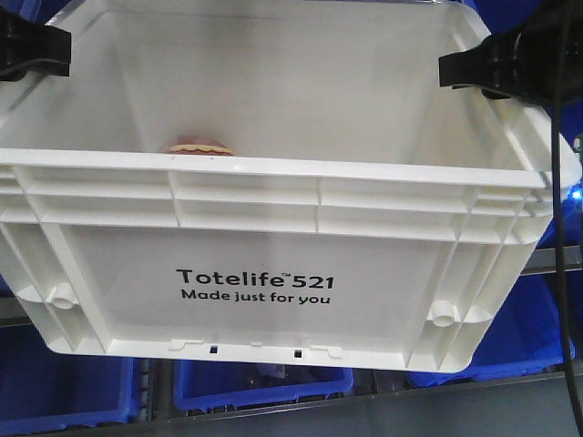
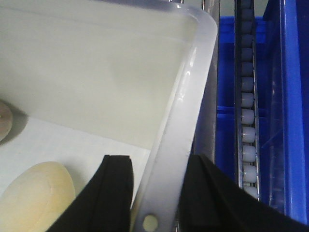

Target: Place moving items into box and shelve

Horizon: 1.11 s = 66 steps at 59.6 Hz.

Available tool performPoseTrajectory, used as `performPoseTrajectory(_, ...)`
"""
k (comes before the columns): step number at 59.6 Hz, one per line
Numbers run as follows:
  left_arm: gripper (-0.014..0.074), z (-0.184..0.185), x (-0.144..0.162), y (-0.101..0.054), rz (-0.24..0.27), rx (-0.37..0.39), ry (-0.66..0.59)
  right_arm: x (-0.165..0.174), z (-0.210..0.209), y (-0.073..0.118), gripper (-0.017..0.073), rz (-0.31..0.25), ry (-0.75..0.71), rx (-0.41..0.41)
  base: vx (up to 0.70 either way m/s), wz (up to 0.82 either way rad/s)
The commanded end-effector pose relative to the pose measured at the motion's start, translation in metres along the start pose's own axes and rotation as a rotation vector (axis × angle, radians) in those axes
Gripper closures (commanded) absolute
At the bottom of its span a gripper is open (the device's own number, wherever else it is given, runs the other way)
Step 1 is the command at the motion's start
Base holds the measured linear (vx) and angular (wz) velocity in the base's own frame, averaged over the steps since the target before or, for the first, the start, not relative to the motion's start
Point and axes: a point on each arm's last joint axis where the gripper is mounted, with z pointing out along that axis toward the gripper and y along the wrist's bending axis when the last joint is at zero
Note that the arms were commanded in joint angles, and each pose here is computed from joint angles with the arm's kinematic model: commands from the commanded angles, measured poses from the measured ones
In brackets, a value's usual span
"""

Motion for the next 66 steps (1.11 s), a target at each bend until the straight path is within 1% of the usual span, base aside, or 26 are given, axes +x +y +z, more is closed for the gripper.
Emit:
performPoseTrajectory(1,0.06,-0.028,-0.0224,-0.0169,-0.031,0.129,-0.232,-0.0261,-0.0249,0.0075,0.0565,0.044,-0.238,-0.081,0.04,0.04)
performPoseTrajectory(66,0.06,-0.028,-0.0224,-0.0169,-0.031,0.129,-0.232,-0.0261,-0.0249,0.0075,0.0565,0.044,-0.238,-0.081,0.0,0.0)
